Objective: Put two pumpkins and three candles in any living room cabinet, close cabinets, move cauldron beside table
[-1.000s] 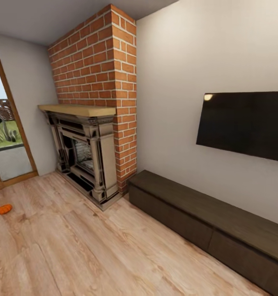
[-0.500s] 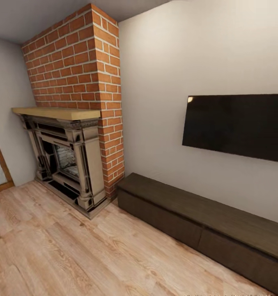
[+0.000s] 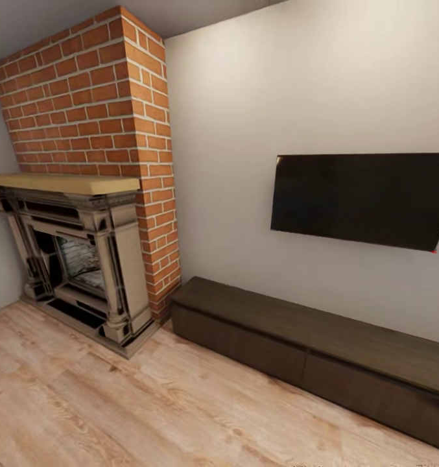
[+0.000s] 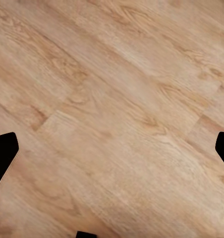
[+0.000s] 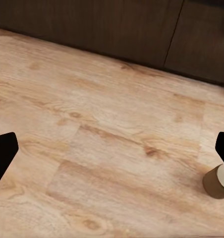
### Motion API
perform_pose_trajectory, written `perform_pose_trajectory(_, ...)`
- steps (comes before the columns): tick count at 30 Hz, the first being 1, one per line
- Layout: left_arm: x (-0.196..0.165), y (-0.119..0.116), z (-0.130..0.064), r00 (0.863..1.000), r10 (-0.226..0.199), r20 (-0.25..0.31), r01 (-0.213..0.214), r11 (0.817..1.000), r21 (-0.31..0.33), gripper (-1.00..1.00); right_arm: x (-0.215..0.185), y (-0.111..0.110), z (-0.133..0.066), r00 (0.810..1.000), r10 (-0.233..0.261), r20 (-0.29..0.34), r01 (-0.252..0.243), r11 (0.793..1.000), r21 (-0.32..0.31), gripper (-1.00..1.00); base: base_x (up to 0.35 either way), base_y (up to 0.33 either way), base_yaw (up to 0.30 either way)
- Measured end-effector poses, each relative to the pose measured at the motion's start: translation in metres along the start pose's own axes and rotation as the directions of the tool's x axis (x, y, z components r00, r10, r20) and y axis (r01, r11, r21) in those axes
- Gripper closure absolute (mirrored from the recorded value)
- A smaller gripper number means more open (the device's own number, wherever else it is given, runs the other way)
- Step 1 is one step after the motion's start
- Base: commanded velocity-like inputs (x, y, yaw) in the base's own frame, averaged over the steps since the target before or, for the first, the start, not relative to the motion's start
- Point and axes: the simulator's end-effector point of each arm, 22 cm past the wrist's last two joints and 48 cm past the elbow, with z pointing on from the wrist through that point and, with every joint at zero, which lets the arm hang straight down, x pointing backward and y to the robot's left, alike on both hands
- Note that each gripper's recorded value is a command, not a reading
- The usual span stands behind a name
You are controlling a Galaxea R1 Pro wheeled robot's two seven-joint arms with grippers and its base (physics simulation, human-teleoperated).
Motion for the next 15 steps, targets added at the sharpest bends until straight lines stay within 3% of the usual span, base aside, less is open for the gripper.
perform_pose_trajectory(5,-0.0021,0.0006,0.0000,1.000,-0.002,0.005,0.002,1.000,0.000,-1.00,-0.0019,0.0001,0.0000,1.000,0.001,0.005,-0.001,1.000,0.000,-1.00,0.049,0.295,-0.190)
perform_pose_trajectory(15,-0.0032,0.0023,0.0000,1.000,-0.003,0.007,0.003,1.000,-0.003,-1.00,-0.0025,0.0004,-0.0002,1.000,0.002,0.007,-0.002,1.000,0.001,-1.00,0.112,0.296,-0.028)
